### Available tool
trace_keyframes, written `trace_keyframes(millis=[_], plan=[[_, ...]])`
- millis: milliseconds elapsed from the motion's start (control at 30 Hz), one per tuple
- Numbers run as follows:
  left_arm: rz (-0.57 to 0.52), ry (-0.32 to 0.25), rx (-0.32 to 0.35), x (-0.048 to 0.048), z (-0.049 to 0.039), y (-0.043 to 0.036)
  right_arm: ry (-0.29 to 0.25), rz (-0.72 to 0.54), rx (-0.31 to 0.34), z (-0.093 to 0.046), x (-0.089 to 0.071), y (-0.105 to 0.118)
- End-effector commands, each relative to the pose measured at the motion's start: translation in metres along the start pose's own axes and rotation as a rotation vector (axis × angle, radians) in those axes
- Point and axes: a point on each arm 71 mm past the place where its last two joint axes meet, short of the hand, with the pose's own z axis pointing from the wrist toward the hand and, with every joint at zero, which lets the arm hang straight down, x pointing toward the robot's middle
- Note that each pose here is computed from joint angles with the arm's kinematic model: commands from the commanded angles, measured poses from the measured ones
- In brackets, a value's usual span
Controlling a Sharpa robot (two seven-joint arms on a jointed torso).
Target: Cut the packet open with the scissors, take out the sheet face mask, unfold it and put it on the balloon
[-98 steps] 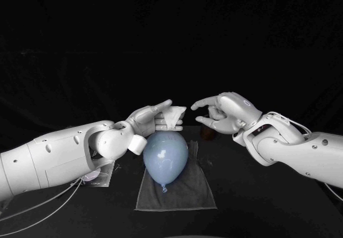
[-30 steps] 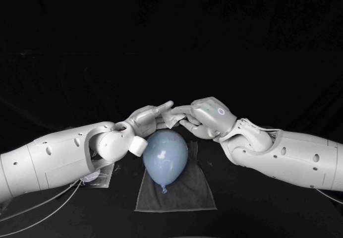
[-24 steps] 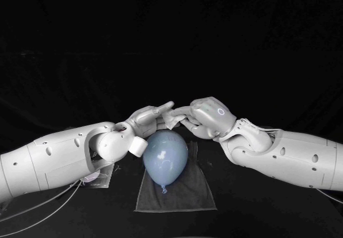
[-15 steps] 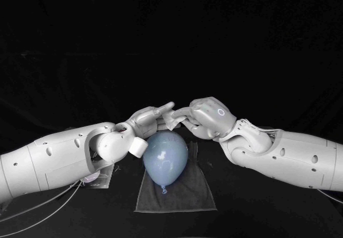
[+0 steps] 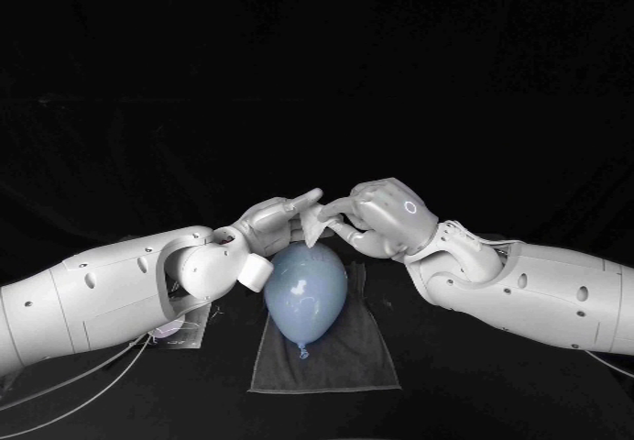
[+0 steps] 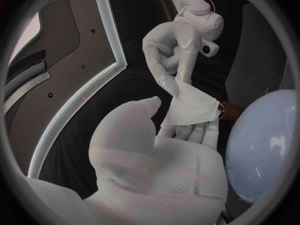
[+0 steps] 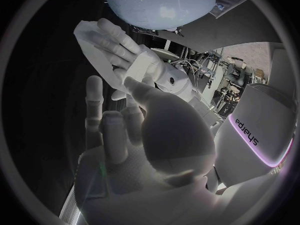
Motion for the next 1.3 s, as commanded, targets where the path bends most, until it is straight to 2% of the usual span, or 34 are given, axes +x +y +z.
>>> trace_keyframes(millis=[33, 433, 700, 900, 1133, 1300], plan=[[-0.003, 0.009, 0.008, 0.0015, 0.0008, -0.0013, -0.045, 0.018, 0.009, 0.000, -0.004, 0.000], [0.000, 0.003, 0.006, 0.0002, 0.0006, -0.0013, -0.046, 0.045, 0.041, 0.000, -0.005, 0.000], [0.048, -0.014, 0.019, -0.0048, 0.0002, -0.0026, -0.060, 0.115, 0.088, 0.000, -0.013, -0.001], [0.155, 0.002, 0.017, -0.0105, -0.0001, -0.0030, -0.065, 0.171, 0.136, 0.004, -0.024, -0.008], [0.214, 0.059, -0.006, -0.0075, 0.0010, -0.0008, -0.053, 0.213, 0.187, 0.007, -0.030, -0.015], [0.227, 0.047, -0.024, -0.0119, -0.0004, -0.0001, -0.045, 0.251, 0.235, 0.008, -0.033, -0.021]])
